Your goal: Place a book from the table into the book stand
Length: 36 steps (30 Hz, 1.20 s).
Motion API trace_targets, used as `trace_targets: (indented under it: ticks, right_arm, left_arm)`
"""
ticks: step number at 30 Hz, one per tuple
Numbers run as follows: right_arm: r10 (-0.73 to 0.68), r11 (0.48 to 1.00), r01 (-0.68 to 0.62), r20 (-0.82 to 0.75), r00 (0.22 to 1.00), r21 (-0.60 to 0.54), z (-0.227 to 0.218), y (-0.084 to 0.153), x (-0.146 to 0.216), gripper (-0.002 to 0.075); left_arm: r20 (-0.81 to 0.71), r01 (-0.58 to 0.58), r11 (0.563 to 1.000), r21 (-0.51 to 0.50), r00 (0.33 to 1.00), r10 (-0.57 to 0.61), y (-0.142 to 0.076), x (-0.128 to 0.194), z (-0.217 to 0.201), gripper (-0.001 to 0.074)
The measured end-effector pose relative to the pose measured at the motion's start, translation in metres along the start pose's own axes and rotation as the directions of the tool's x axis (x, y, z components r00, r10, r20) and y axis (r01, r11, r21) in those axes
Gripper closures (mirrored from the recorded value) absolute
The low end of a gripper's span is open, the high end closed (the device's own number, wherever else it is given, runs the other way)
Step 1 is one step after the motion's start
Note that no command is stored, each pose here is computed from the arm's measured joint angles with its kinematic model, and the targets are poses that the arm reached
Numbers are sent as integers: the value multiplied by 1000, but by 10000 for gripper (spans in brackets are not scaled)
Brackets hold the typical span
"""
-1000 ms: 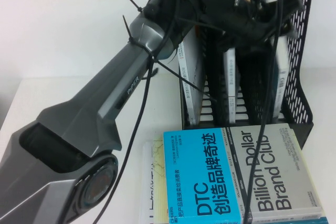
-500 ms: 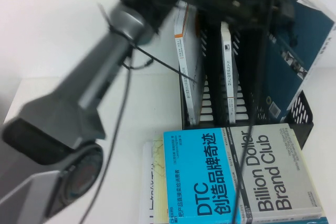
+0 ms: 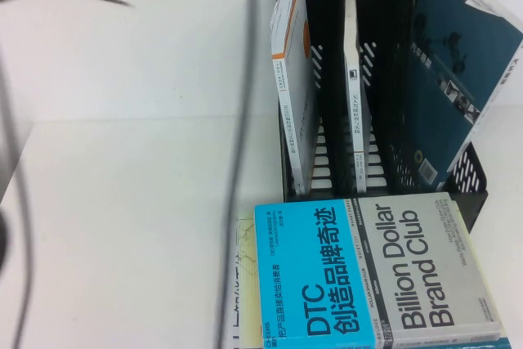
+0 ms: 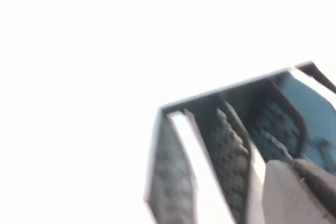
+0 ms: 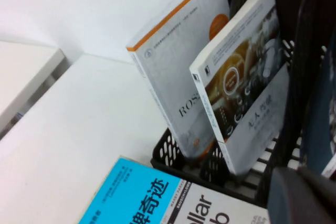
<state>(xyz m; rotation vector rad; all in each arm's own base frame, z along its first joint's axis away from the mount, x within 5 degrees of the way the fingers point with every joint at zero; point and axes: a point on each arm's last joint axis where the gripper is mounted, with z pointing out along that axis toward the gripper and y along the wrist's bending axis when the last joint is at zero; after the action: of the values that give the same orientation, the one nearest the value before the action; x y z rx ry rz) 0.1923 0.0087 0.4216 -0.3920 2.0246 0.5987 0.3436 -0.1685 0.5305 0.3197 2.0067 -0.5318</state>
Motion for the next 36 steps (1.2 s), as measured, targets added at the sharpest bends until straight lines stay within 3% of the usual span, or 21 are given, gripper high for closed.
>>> trace_targets:
  ticks: [5, 8, 13, 17, 22, 27, 36]
  right_arm:
    - [-50, 998, 51, -38, 998, 34, 7, 10, 2, 720]
    - [-73, 991, 75, -22, 997, 115, 15, 7, 3, 720]
    - [-79, 953, 53, 78, 994, 297, 36, -17, 14, 720]
    - [-45, 923, 9, 84, 995, 385, 60, -44, 29, 720]
    - [17, 926, -17, 2, 1000, 378, 85, -63, 44, 720]
    - [54, 920, -53, 8, 998, 389, 95, -72, 47, 720]
    - [87, 934, -80, -4, 996, 349, 97, -54, 72, 720]
  left_arm:
    - [112, -9, 998, -55, 994, 15, 5, -17, -55, 734]
    - [164, -24, 998, -54, 986, 33, -1, -22, -84, 734]
    - [218, -52, 994, -101, 973, 73, -2, -26, -116, 734]
    - [143, -102, 980, -168, 982, 127, 4, -17, -121, 734]
    - [-110, -230, 919, -319, 973, 205, 26, 21, -112, 734]
    - [-270, -242, 909, -340, 951, 152, 37, 68, -116, 734]
    - [-165, -119, 957, -263, 983, 78, 39, 149, -133, 735]
